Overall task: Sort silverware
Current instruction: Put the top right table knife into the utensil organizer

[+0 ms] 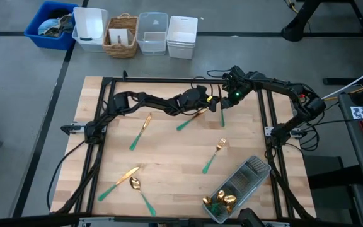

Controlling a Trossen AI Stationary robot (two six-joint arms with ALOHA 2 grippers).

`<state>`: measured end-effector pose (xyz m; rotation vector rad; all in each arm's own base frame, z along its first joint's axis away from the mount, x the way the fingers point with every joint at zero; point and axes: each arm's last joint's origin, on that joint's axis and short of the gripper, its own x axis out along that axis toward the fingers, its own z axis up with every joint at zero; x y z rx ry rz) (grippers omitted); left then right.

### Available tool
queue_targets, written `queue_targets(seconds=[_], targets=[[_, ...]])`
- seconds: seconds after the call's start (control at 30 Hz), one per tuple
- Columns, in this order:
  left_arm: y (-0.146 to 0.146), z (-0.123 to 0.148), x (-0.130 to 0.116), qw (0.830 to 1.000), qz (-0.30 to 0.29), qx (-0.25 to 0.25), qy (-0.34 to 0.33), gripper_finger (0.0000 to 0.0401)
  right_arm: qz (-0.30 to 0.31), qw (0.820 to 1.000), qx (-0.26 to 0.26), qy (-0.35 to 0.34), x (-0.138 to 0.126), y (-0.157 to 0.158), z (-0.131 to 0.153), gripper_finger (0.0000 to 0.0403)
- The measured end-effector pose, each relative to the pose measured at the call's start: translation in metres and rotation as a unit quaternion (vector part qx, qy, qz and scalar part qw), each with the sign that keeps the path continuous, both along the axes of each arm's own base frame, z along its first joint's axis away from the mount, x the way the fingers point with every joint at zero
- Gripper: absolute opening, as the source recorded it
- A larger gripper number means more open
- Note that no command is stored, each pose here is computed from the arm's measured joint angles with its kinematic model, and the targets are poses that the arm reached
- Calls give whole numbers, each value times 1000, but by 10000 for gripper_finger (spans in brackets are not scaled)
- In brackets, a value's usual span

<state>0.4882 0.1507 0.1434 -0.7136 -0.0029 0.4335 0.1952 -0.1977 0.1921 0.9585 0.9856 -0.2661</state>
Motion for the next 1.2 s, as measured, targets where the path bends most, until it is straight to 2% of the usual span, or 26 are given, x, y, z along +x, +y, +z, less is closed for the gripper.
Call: queue_targets(seconds=[0.57,0.67,0.9,1.2], targets=[[5,6,8,1000,14,18,14,107,8,1000,-10,1,0,0,0,48],[5,6,8,999,15,26,17,87,8,1000,-10,2,0,0,0,48],[5,6,8,999,15,38,24,10,8,1000,-8,3,-1,0,0,48],[5,6,8,999,12,44,24,3,9,1000,-4,0,-1,0,0,48]])
